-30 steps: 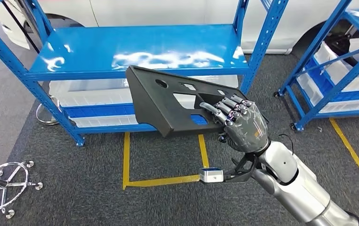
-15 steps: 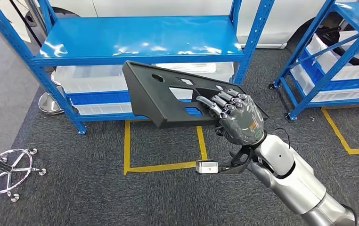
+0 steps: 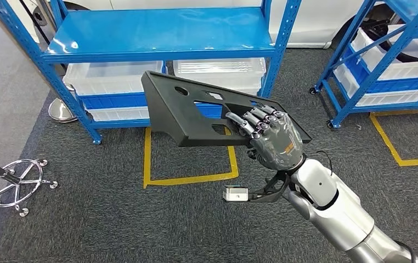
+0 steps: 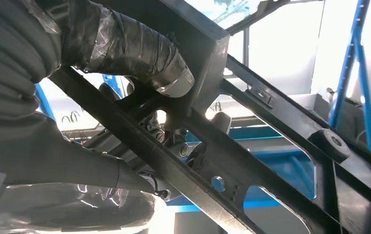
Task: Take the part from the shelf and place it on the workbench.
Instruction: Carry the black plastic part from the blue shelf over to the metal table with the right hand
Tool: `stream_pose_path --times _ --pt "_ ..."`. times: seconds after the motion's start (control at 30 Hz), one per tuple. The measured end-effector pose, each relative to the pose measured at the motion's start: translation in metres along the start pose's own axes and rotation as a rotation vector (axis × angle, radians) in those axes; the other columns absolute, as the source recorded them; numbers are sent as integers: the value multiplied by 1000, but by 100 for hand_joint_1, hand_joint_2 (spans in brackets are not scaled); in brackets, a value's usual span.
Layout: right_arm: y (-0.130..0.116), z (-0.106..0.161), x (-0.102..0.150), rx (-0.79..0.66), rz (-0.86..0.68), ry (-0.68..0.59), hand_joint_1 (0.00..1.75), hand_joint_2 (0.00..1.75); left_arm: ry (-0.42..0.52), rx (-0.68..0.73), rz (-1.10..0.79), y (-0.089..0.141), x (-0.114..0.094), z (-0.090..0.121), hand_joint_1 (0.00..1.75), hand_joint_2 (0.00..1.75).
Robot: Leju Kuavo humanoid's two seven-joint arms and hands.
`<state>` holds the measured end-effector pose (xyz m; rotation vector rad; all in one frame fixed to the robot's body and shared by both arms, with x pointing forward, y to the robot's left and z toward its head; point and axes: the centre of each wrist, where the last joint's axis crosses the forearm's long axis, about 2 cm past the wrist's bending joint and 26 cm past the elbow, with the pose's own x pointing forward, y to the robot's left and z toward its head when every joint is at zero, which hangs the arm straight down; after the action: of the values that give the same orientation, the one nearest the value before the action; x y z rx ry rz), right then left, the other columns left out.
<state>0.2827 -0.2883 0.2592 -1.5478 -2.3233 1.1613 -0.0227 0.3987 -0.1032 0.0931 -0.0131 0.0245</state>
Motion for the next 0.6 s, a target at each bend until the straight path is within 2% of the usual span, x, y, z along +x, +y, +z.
stream_pose_path --times 0.33,0.6 --pt "30 -6 42 39 -18 20 175 175 6 6 -18 7 -1 1 0 175" --pt "34 -3 54 38 -44 41 175 175 11 -7 -26 6 -11 1 0 175"
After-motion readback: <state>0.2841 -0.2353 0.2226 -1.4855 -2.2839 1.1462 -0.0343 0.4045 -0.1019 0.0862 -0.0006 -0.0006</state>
